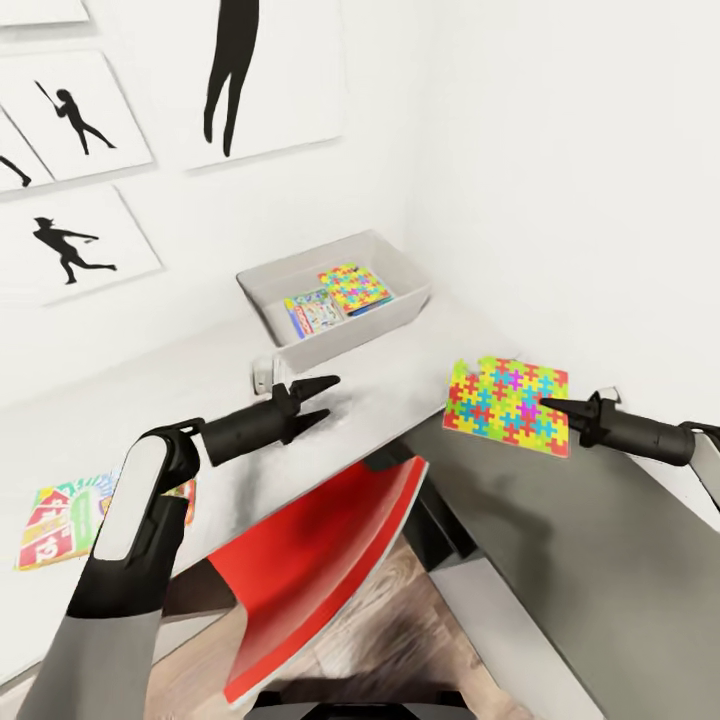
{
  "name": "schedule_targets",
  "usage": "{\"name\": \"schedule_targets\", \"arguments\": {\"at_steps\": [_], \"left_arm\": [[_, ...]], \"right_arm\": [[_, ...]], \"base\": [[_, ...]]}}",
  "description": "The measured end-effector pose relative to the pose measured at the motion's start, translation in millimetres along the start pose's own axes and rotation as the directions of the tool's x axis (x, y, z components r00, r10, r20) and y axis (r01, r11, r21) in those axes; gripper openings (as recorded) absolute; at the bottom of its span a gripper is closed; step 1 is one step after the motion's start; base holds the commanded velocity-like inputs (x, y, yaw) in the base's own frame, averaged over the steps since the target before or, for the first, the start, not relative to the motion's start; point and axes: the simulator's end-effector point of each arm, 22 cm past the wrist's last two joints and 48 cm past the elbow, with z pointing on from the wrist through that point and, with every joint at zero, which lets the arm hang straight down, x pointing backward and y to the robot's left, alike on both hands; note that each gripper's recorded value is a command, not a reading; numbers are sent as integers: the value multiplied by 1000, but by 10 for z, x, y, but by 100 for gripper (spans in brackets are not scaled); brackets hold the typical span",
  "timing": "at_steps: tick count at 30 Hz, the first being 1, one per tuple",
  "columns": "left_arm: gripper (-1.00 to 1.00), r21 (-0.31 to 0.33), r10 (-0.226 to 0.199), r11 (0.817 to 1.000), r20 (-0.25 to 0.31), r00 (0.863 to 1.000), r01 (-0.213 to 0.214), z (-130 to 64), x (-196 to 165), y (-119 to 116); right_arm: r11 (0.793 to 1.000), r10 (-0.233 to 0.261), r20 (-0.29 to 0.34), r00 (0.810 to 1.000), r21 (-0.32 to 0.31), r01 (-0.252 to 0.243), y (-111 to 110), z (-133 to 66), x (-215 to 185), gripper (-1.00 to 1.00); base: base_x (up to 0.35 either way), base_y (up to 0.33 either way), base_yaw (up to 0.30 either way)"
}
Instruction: Put all the toys in the child's room - the three board games (two on the bed and one on the table), the two jigsaw puzzles on the table, and the tennis ball on the table - inside the toy box on the table in the child's room.
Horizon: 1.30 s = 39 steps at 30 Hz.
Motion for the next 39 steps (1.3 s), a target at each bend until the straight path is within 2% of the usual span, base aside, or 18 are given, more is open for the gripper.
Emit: {"name": "schedule_targets", "arguments": {"at_steps": [5,8,9,12,20,24,34,39], "left_arm": [[100,4,-19,1000,44,999,18,-122,-144,46],[100,-6,-38,999,87,995,38,-279,-267,151],[100,-6,-38,999,88,995,39,-280,-268,150],[100,-22,-53,998,127,991,56,-437,-372,269],[100,-63,-103,991,166,981,115,-677,-332,580],[100,-73,-120,988,169,978,134,-716,-275,661],[100,-77,-125,987,168,978,140,-734,-250,692],[100,-76,-126,987,167,978,140,-732,-245,691]], "right_arm": [[1000,-23,19,1000,7,23,57,-88,-134,-100],[998,-64,46,997,1,64,219,-138,-382,-100],[998,-66,45,997,5,65,212,-138,-381,-100],[996,-93,75,993,-4,94,368,-154,-644,-100],[993,-117,102,988,-7,119,577,-117,-1035,-100],[991,-131,95,987,-1,132,682,-61,-1193,-100],[988,-154,106,982,-2,155,894,-18,-1458,-100],[987,-158,102,982,-5,159,928,42,-1481,-100]], "base": [[0,0,294],[0,0,295],[0,0,296],[0,0,296],[0,0,297],[0,0,299],[0,0,300],[0,0,300]]}}
